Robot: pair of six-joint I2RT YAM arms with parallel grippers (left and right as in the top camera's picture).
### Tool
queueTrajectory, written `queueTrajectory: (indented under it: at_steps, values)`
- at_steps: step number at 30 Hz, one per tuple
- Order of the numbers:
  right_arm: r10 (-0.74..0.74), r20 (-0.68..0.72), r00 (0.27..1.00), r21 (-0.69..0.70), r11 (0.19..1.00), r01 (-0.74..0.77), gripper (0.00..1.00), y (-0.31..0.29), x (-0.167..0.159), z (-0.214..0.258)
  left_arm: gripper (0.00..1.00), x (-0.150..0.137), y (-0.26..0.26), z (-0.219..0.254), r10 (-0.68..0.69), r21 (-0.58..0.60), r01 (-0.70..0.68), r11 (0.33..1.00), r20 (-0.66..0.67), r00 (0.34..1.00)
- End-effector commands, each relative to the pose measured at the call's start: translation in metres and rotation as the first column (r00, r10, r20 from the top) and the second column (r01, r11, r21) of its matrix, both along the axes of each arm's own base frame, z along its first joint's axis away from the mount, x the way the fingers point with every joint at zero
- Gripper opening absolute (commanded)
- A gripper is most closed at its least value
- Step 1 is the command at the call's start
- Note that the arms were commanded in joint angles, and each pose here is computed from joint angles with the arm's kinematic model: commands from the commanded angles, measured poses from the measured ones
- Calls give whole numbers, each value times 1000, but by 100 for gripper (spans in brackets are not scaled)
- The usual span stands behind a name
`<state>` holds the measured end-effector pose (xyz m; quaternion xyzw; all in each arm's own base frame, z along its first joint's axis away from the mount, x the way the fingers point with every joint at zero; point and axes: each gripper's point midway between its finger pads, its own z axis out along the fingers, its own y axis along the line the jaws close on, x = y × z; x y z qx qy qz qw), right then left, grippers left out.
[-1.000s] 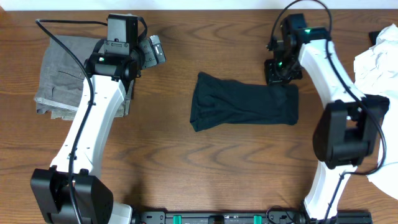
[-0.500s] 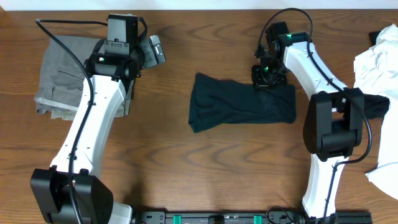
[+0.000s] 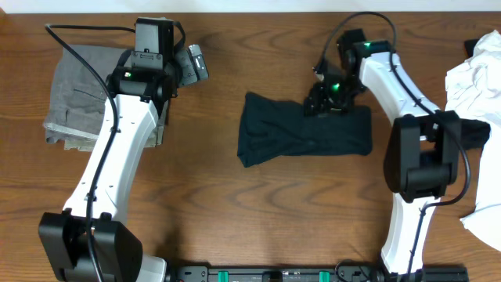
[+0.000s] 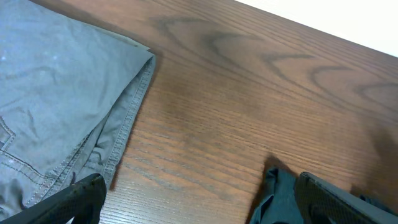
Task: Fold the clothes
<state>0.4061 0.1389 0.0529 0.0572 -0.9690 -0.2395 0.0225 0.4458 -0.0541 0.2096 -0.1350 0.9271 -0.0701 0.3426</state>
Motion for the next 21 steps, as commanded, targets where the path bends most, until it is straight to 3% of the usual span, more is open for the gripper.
queueTrajectory:
  at_steps: [1, 3, 9, 21]
  values:
    - [-32, 36, 999, 57, 998, 30, 33, -20, 9, 22, 98, 1, 3, -2, 11, 9, -11, 1000, -6, 1000]
    - [-42, 25, 999, 56, 998, 40, 28, -36, 6, 24, 98, 1, 3, -2, 11, 9, -11, 1000, -6, 1000]
    - [-105, 1, 994, 35, 994, 105, 28, -88, 2, 23, 98, 1, 3, -2, 11, 9, -11, 1000, -6, 1000]
    - [-170, -2, 986, -83, 982, 169, 53, -149, -4, 12, 98, 1, 3, -2, 11, 9, -11, 1000, -6, 1000]
